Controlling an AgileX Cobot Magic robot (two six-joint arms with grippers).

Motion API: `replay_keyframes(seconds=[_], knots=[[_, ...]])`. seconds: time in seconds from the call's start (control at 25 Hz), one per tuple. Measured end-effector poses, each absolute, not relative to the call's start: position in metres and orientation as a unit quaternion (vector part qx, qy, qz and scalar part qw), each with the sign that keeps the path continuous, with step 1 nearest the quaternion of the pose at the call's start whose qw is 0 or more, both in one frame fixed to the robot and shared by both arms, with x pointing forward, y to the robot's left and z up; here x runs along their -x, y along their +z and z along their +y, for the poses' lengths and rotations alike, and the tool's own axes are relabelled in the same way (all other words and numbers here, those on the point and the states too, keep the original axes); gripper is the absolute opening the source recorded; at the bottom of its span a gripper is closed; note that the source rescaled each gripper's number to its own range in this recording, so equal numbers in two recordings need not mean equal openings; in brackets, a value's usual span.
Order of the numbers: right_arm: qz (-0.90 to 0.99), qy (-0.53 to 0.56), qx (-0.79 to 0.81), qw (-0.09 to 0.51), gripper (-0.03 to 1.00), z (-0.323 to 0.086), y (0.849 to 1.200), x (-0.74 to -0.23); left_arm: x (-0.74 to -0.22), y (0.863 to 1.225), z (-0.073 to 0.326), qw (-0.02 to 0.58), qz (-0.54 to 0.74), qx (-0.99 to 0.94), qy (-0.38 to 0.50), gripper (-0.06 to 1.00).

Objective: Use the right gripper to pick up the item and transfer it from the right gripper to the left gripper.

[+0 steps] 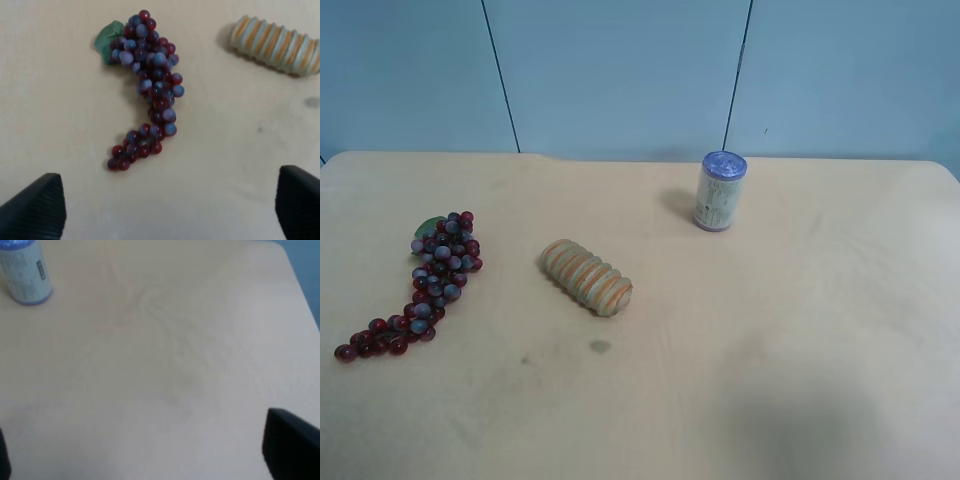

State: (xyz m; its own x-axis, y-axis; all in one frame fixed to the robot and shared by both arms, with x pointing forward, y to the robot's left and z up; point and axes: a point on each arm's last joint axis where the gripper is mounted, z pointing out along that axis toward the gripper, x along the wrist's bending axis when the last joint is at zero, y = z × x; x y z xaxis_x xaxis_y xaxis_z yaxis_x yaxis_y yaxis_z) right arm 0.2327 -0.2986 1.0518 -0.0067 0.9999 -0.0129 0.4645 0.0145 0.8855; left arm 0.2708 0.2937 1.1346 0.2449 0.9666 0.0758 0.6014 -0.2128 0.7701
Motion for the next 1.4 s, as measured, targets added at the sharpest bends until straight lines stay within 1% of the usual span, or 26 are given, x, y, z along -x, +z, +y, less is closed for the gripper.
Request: replay_keyframes(seconds=[0.08, 0.2, 0.4, 0.68, 0.92, 1.2, 1.4], knots=[[0.609, 0.363, -0.601, 0.369, 0.98, -0.299, 1.052, -0.233, -0.261, 1.121, 0.295, 0.317, 0.536, -0.725, 0.295, 0.91], [0.609, 0.363, -0.601, 0.369, 0.98, -0.299, 1.052, -0.233, -0.255, 1.098, 0.296, 0.308, 0.538, -0.730, 0.287, 0.91], [0.609, 0.363, -0.601, 0.369, 0.98, -0.299, 1.052, -0.233, -0.260, 1.056, 0.295, 0.270, 0.553, -0.749, 0.247, 0.91], [0.609, 0.368, -0.601, 0.364, 0.98, -0.298, 1.052, -0.233, -0.271, 1.051, 0.293, 0.312, 0.558, -0.719, 0.273, 0.91], [0.609, 0.368, -0.601, 0.364, 0.98, -0.298, 1.052, -0.233, -0.259, 1.054, 0.297, 0.342, 0.564, -0.688, 0.303, 0.91], [0.609, 0.368, -0.601, 0.364, 0.98, -0.298, 1.052, -0.233, -0.241, 1.055, 0.303, 0.357, 0.604, -0.614, 0.362, 0.91], [0.609, 0.368, -0.601, 0.364, 0.98, -0.298, 1.052, -0.233, -0.235, 1.055, 0.304, 0.367, 0.602, -0.602, 0.375, 0.91]])
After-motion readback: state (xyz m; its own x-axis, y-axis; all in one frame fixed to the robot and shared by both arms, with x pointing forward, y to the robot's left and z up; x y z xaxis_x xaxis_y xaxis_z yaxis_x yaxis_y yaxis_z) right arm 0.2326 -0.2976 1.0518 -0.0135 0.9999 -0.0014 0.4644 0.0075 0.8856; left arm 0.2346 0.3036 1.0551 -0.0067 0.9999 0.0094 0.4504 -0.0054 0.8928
